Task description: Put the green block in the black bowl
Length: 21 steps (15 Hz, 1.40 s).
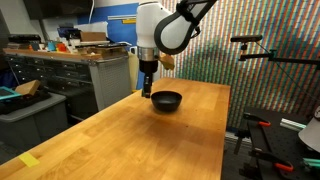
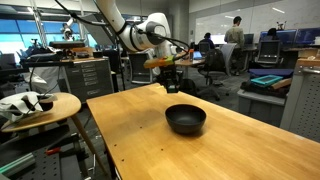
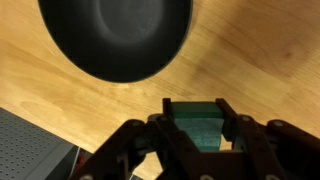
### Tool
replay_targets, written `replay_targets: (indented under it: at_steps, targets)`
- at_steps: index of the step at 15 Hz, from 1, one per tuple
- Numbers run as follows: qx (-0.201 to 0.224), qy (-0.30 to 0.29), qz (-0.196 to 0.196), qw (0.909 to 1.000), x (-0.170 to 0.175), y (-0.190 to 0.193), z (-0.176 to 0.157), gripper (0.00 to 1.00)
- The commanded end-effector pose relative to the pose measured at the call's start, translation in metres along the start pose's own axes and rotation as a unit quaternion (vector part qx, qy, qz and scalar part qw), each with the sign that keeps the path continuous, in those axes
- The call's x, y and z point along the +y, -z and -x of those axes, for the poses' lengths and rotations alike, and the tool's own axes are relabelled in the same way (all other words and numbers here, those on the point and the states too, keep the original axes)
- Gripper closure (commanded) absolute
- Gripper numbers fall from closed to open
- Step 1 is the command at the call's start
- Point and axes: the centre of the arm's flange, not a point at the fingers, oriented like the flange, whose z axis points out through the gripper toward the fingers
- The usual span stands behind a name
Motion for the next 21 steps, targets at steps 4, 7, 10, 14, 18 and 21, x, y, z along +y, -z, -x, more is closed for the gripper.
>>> replay_targets:
  at_steps: [4, 7, 10, 14, 18, 21]
  targets:
    - [-0.012, -0.090, 0.026, 0.9956, 0.040, 0.011, 0.059, 0.79]
    - [-0.028, -0.132, 0.027, 0.9904, 0.062, -0.005, 0.080, 0.79]
    - [-0.042, -0.162, 0.024, 0.9856, 0.078, -0.026, 0.092, 0.79]
    - [-0.044, -0.187, 0.022, 0.9812, 0.096, -0.051, 0.094, 0.79]
    - [-0.039, -0.210, 0.006, 0.9769, 0.106, -0.071, 0.094, 0.79]
    - [-0.035, -0.223, -0.004, 0.9741, 0.106, -0.080, 0.091, 0.79]
